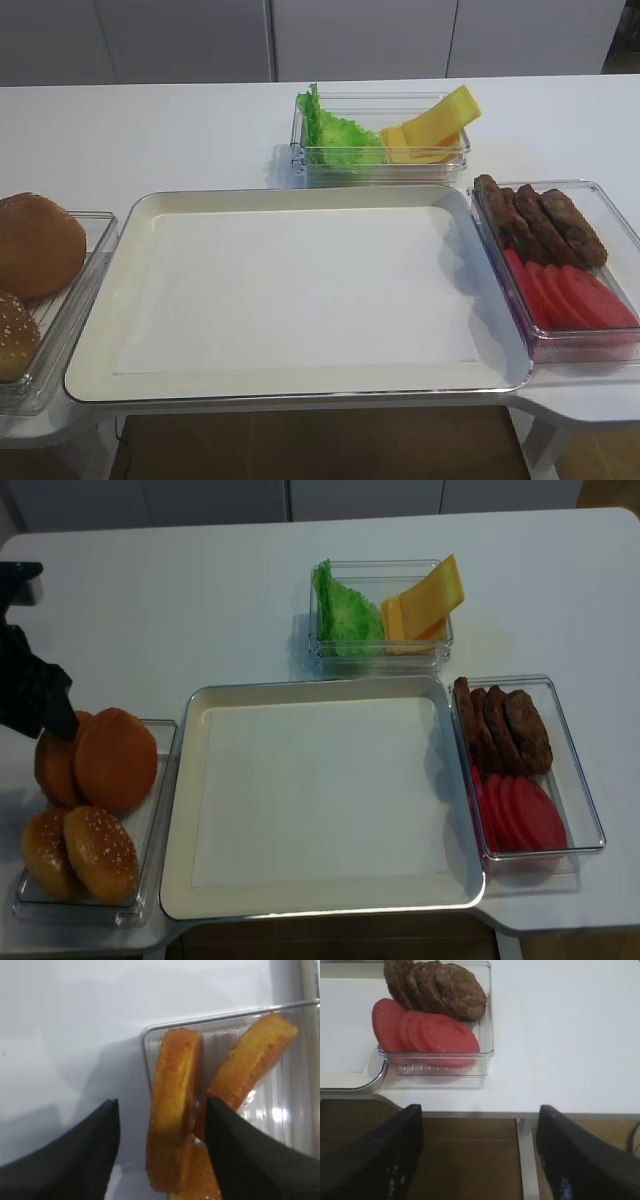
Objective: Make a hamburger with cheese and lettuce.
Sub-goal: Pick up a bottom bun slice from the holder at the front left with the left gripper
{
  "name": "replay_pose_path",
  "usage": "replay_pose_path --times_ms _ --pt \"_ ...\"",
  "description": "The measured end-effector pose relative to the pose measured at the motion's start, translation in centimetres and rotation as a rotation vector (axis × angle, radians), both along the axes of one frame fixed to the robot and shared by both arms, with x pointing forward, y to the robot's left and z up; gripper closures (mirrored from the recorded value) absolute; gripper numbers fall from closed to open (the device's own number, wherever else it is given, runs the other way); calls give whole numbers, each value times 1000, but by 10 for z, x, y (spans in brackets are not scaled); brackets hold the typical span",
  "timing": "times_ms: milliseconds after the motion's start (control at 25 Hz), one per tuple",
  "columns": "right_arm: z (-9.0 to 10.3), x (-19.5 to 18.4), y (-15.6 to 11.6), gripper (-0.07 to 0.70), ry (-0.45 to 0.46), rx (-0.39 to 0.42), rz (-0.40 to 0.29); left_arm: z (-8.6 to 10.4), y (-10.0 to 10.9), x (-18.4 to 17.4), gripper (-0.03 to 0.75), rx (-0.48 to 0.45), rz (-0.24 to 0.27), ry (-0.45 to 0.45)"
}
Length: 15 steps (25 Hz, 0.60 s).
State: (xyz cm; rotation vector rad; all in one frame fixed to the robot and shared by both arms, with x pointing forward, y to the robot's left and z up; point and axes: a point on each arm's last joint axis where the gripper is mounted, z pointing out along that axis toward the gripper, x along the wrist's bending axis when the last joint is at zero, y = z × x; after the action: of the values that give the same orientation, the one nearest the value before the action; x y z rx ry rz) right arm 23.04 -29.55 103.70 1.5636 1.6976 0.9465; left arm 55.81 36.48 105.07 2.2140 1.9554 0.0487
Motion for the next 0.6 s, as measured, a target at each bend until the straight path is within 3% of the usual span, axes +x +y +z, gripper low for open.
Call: replay_pose_path --times_ms 600 --pt "0 0 0 82 0 0 0 -8 0 4 315 -12 -14 17"
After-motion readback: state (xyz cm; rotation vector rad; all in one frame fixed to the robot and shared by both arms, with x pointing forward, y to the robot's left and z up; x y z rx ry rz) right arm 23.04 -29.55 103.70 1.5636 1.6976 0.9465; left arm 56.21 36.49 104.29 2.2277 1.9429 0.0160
